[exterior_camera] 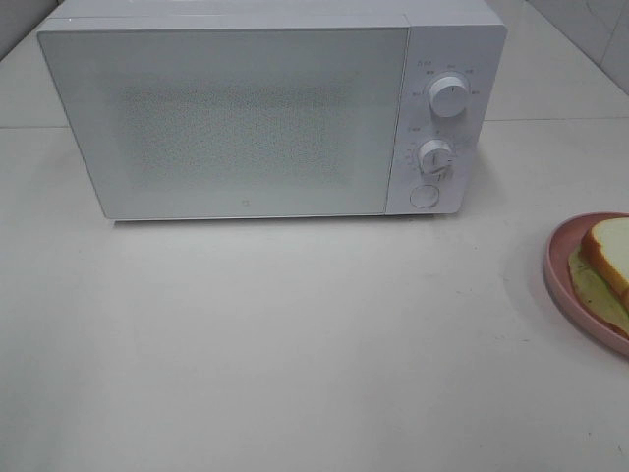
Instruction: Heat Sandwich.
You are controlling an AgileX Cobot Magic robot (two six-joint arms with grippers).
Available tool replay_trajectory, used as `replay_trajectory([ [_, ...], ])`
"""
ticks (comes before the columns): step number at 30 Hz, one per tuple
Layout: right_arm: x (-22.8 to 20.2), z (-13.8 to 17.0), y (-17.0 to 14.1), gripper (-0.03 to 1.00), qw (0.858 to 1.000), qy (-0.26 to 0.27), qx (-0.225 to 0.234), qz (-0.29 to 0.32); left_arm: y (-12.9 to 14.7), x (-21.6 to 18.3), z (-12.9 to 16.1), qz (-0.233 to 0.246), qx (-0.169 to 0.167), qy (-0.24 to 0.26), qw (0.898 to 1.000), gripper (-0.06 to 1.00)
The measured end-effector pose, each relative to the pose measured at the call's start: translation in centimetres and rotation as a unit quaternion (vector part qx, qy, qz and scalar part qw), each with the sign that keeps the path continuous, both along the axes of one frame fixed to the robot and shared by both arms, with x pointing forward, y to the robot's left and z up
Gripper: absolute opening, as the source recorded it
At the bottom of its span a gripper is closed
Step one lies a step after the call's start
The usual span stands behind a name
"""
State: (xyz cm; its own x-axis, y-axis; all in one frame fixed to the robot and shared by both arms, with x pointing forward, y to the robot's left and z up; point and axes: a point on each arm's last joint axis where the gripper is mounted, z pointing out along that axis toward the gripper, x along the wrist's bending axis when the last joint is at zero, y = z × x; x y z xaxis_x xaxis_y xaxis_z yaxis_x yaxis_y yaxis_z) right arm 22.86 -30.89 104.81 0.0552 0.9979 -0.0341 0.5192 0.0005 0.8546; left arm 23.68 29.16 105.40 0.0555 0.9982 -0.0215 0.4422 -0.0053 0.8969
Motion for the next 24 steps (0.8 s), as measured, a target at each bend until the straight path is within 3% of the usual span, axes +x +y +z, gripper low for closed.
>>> replay_trajectory([
  [24,0.0,0.0,0.0,0.76,1.0,0.0,0.0,0.0,-0.02,-0.22,0.0,0.0,0.0,-0.007,1.0,0.99],
])
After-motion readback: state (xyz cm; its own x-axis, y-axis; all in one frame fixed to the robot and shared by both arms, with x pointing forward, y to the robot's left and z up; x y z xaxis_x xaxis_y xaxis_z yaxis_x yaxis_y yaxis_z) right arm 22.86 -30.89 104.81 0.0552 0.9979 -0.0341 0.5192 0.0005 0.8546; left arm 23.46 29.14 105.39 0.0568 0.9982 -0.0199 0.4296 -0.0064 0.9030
